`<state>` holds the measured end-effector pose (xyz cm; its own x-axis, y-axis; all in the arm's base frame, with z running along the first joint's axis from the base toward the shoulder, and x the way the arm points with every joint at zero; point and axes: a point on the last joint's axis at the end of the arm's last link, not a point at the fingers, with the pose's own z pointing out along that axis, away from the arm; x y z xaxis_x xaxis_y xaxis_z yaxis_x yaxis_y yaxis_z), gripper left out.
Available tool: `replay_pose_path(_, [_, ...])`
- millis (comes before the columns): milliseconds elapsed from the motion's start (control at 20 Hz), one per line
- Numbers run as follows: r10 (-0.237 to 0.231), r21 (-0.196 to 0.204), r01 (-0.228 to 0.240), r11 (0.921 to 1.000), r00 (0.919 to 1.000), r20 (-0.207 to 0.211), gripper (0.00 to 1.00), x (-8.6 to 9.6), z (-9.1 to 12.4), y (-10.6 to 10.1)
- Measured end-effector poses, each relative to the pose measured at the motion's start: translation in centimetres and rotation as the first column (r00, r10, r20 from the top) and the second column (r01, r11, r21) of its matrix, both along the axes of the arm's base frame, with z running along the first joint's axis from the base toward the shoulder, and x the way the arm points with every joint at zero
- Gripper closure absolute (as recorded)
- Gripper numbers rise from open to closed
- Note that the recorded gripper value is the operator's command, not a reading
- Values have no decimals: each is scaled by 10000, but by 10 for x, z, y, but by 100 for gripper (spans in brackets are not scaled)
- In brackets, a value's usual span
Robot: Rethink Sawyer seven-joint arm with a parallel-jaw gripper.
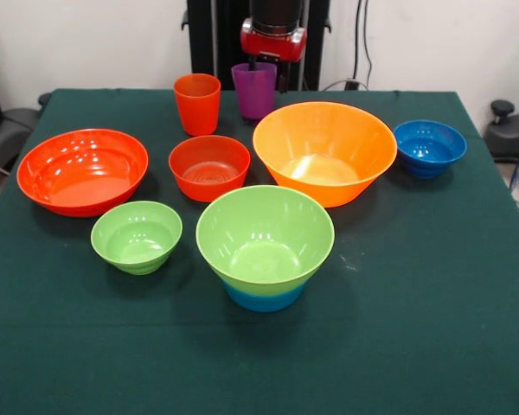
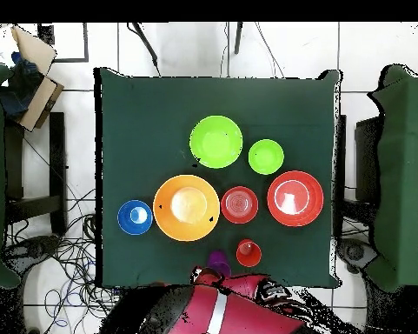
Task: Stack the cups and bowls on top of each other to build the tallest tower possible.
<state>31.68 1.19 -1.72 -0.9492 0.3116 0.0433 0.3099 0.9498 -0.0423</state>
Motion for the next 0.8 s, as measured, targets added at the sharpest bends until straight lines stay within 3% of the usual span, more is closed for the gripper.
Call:
replay_pose_path(50, [52, -6, -52, 10000, 10000, 14, 100, -1, 0, 0])
replay_pose_path(550, [191, -10, -191, 9998, 9997, 146, 100, 1, 5, -3])
replay_pose_path(800, [-271, 136, 271, 9995, 9996, -19, 100, 11, 16, -9])
